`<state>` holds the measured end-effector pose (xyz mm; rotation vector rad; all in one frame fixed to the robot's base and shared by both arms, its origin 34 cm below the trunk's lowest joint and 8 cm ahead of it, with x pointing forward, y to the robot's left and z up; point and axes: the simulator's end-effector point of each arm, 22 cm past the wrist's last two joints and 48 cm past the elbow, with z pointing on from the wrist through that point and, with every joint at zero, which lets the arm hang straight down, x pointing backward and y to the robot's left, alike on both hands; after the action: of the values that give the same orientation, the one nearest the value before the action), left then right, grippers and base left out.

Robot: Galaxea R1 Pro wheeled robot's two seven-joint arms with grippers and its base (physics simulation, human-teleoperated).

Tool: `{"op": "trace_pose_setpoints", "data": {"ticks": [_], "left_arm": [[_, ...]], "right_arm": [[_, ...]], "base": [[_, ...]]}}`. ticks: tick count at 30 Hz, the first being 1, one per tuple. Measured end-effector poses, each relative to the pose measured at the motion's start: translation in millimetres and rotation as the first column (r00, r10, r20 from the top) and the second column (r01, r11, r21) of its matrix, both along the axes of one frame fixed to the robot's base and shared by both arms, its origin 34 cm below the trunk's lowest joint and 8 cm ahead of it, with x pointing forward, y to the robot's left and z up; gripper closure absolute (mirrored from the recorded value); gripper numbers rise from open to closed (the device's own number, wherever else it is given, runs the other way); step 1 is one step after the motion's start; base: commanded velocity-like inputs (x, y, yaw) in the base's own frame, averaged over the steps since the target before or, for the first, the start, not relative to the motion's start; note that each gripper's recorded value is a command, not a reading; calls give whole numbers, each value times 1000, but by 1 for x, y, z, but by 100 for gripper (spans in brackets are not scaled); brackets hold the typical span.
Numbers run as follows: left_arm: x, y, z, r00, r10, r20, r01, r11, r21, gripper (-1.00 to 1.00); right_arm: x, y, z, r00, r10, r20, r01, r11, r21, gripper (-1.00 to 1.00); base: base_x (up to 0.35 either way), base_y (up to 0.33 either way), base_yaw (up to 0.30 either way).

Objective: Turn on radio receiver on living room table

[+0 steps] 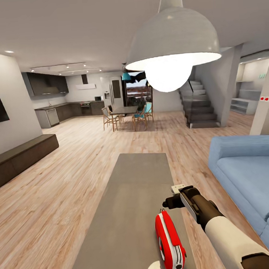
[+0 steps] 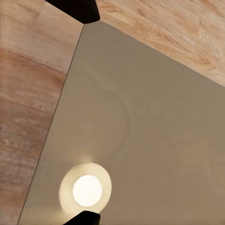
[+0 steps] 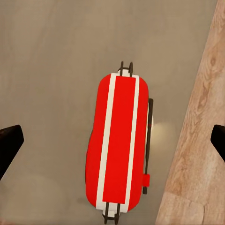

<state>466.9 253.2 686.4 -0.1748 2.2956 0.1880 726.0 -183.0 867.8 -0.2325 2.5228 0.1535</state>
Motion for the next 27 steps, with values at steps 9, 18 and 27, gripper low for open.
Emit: {"op": "trace_pose_setpoints", "data": {"ticks": [9, 18, 27], "left_arm": [[2, 0, -11, 1000, 0, 3, 0, 1000, 0, -100], [3, 0, -21, 1000, 0, 3, 0, 1000, 0, -100], [3, 1, -21, 1000, 3, 2, -3, 1000, -2, -100]], "right_arm": [[1, 0, -12, 1000, 0, -4, 0, 1000, 0, -100], [1, -3, -23, 1000, -5, -7, 5, 1000, -5, -100], [0, -5, -25, 1000, -8, -12, 8, 1000, -7, -100]], "base": [[0, 0, 0], [0, 0, 0], [0, 0, 0]]}}
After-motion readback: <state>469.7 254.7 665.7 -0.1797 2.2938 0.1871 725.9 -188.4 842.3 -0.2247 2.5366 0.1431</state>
